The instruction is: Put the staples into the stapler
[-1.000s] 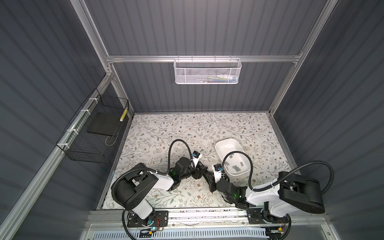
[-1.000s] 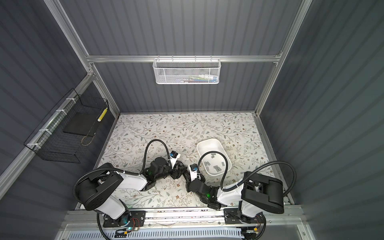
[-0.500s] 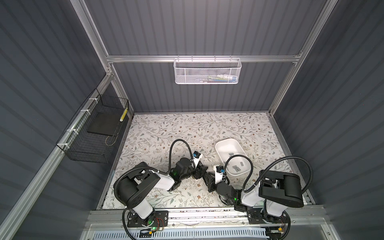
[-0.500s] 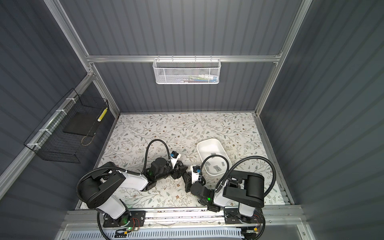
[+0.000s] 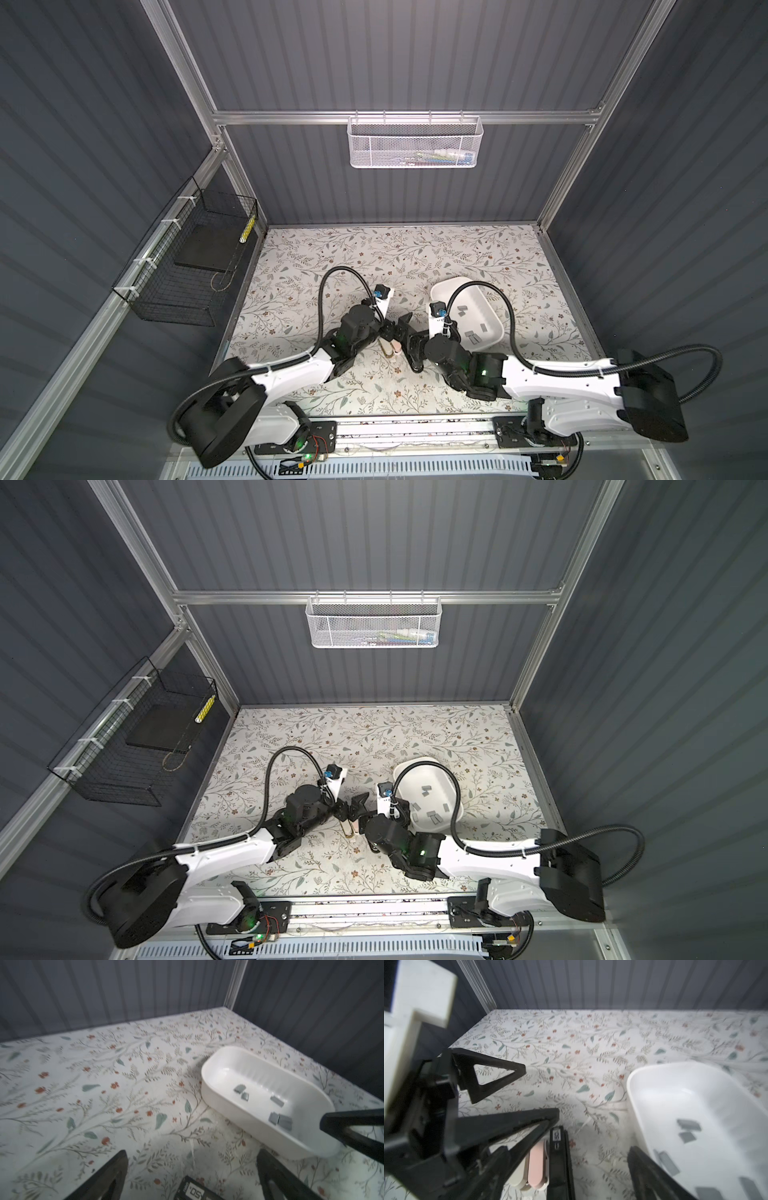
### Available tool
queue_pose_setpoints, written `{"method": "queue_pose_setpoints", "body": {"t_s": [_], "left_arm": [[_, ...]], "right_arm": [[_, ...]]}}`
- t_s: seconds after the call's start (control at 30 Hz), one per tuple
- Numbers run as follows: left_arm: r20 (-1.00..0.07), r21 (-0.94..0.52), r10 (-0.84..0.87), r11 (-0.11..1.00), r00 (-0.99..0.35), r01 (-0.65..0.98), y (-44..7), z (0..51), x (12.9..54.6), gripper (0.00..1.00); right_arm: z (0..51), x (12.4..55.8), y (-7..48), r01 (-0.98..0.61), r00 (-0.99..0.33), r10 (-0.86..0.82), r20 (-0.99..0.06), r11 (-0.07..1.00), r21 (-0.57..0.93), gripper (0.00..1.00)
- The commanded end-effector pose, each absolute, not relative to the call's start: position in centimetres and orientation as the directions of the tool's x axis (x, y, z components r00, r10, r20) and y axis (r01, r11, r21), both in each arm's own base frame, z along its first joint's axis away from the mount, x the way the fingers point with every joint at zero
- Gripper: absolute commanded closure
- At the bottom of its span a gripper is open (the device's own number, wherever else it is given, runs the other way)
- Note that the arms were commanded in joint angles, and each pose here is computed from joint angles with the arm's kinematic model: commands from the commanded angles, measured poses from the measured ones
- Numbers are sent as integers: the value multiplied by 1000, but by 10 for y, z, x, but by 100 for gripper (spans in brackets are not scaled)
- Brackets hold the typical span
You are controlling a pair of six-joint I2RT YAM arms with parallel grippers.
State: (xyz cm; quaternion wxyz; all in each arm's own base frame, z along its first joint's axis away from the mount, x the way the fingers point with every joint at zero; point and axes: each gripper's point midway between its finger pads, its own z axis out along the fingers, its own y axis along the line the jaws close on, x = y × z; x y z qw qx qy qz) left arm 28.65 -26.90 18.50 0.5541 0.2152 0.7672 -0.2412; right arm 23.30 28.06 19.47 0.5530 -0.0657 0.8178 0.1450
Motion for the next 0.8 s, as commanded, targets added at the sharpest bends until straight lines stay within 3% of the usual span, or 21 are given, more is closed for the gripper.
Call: {"method": "queue_pose_setpoints", "body": {"t_s": [0.0,0.2,0.3,0.43,0.57,0.6,0.63,0.67,0.77], "left_arm": [[-958,-100,10,925,-287,365,-221,219,301,1],[-976,-8,12,996,-216,90,-163,238,308,0],[-983,60,53,998,-176,-35,-132,247,305,1],[-991,28,11,992,-134,-125,-86,240,310,1],[-981,14,-26,978,-193,-206,-39,229,327,1],[-975,57,6,972,-220,-227,-30,221,333,1],[-967,103,40,964,-253,-244,-23,209,341,1],[-956,141,67,958,-284,-249,-18,194,348,1],[-922,190,78,944,-378,-268,-3,141,366,1]], "right_arm": [[218,244,225,-43,-359,27,-933,998,46,1],[285,269,226,-144,-272,-87,-958,988,-49,1],[304,297,191,-102,-197,-99,-975,992,-81,1],[265,336,100,67,-274,-62,-960,994,-84,1],[222,341,17,255,-259,-12,-966,964,-80,1],[215,338,4,300,-228,69,-971,954,-2,1],[210,341,9,228,-199,99,-975,972,52,1],[208,344,11,180,-172,92,-981,982,60,1],[189,355,-16,293,-195,48,-980,956,-12,1]]}}
